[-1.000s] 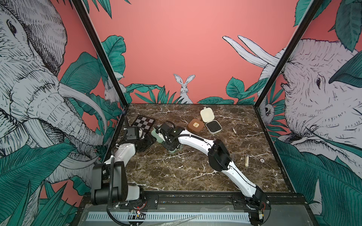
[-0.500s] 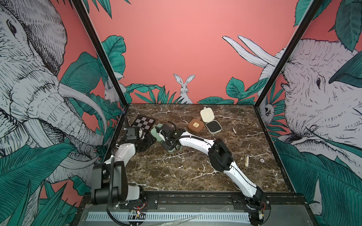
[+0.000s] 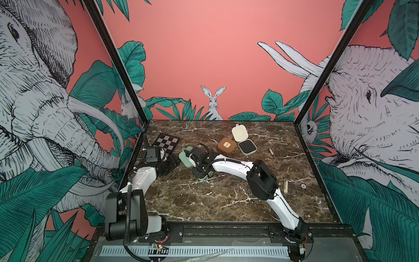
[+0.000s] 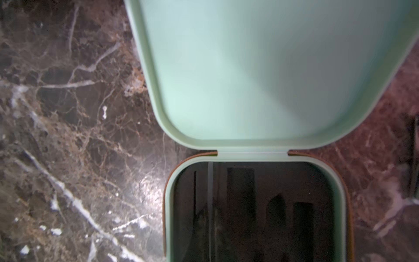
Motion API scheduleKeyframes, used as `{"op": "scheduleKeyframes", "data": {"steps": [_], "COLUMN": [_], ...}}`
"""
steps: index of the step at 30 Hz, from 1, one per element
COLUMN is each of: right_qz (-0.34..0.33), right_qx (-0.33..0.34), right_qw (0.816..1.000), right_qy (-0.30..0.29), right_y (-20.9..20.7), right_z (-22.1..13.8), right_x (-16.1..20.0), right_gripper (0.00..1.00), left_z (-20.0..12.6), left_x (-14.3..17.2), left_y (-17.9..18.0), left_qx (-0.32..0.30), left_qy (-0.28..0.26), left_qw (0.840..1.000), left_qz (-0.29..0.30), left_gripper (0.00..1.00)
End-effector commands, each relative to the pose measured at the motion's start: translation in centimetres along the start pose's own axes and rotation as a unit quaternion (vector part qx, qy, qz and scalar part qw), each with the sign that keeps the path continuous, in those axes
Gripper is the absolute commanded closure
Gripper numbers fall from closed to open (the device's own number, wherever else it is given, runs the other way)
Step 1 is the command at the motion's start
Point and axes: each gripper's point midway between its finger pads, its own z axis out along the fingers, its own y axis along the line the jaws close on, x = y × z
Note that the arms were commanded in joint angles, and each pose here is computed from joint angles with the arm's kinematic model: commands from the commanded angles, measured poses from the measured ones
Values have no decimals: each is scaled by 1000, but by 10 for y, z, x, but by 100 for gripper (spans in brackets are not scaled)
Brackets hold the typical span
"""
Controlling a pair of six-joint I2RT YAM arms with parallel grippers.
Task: Organize nail clipper sets
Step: Place the nail clipper in the storage box, then pick up the nail clipper from the center of the board.
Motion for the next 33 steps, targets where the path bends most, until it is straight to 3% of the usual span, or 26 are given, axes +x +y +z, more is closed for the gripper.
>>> {"op": "scheduleKeyframes", "data": {"steps": [1,3,7,13,20,28,33], "right_qz": [13,18,18,30,62,89,91], "right_qx": [1,2,6,7,37,98,95], "right_qw": [990,992,997,1000,997,990,989], "right_qy": [142,126,75,6,-12,52,71], "right_y": [3,3,2,-17,-79,-161,-173], "right_z": [19,11,-17,-68,-97,-66,-45], "right_x": [85,72,30,-27,-44,-14,-5], "right_gripper": [100,98,79,64,50,55,56], "left_z": [-8,-9,-15,-23,-25,-21,-18], "left_x": [1,0,-2,-3,6,27,34], "left_y": [-2,-4,-8,-13,-14,-12,-9], "left_qx": [5,5,6,6,19,25,22], "left_qy": [-3,-4,-6,-12,-4,13,19], "left_qw": [1000,1000,1000,1000,1000,1000,1000], "left_qz": [0,1,6,12,5,4,1], "left_gripper": [31,31,31,31,31,33,33]}}
